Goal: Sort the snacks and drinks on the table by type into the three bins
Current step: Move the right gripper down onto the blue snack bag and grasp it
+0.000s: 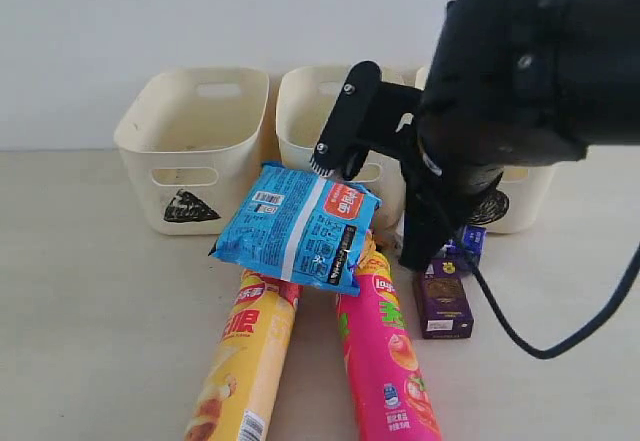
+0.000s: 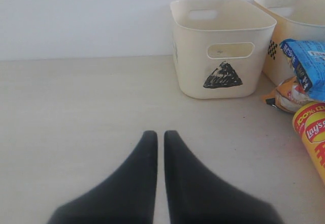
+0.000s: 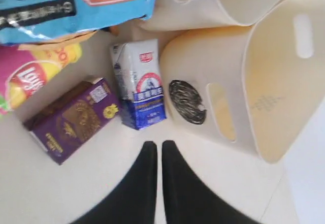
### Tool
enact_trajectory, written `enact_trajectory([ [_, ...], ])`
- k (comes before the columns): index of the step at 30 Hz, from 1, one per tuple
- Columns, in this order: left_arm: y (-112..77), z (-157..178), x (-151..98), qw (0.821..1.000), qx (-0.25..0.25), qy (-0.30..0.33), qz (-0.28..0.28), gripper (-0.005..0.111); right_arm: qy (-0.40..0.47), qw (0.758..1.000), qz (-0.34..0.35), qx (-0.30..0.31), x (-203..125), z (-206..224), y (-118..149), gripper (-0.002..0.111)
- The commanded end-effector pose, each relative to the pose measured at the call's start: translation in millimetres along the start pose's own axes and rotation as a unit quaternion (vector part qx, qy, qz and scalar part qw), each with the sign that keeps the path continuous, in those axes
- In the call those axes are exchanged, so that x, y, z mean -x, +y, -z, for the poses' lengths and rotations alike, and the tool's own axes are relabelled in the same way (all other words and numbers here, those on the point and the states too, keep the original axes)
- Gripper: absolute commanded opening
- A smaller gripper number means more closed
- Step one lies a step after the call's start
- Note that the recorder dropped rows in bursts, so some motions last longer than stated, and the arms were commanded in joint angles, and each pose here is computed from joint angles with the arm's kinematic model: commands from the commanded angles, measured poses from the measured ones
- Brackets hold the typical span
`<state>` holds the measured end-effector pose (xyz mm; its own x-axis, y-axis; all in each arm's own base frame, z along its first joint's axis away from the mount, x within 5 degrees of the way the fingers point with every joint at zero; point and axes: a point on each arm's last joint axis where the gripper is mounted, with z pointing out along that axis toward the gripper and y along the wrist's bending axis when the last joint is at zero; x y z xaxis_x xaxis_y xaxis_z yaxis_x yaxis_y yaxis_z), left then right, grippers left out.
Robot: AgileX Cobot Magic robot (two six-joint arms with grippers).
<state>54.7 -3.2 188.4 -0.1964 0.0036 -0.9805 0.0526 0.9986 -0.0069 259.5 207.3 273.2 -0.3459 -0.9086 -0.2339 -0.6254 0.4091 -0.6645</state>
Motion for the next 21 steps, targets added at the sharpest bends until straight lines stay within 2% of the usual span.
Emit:
enact_trajectory([
  [1, 0.2, -0.1, -0.5, 1.0, 0.002, -0.003, 0.003, 0.004, -0.066, 0.998, -0.001, -0.025, 18.1, 5.2, 11.2, 0.0],
  [3, 0.2, -0.1, -0.5, 1.0, 0.002, -0.003, 0.003, 0.004, -0.105, 0.994, 0.023, -0.027, 24.4, 8.9, 26.3, 0.0],
  [5, 0.2, -0.1, -0.5, 1.0, 0.002, -0.003, 0.003, 0.004, -0.145, 0.986, 0.059, -0.056, 27.9, 13.9, 45.1, 0.0],
  [9, 0.2, -0.1, -0.5, 1.0, 0.002, -0.003, 0.003, 0.004, -0.217, 0.967, 0.078, -0.111, 27.9, 21.4, 71.6, 0.0],
  [14, 0.2, -0.1, -0.5, 1.0, 0.002, -0.003, 0.003, 0.004, -0.257, 0.962, 0.07, -0.054, 25.6, 17.0, 88.2, 0.001],
  [16, 0.2, -0.1, -0.5, 1.0, 0.002, -0.003, 0.003, 0.004, -0.278, 0.958, 0.074, -0.016, 28.5, 18.5, 95.2, 0.013],
  [18, 0.2, -0.1, -0.3, 1.0, 0.002, -0.004, 0.003, 0.004, -0.293, 0.953, 0.082, 0.012, 30.2, 19.7, 101.1, 0.031],
  [21, 0.2, -0.1, -0.3, 1.0, 0.002, -0.004, 0.003, 0.004, -0.282, 0.955, 0.087, 0.012, 30.3, 13.1, 105.4, 0.068],
])
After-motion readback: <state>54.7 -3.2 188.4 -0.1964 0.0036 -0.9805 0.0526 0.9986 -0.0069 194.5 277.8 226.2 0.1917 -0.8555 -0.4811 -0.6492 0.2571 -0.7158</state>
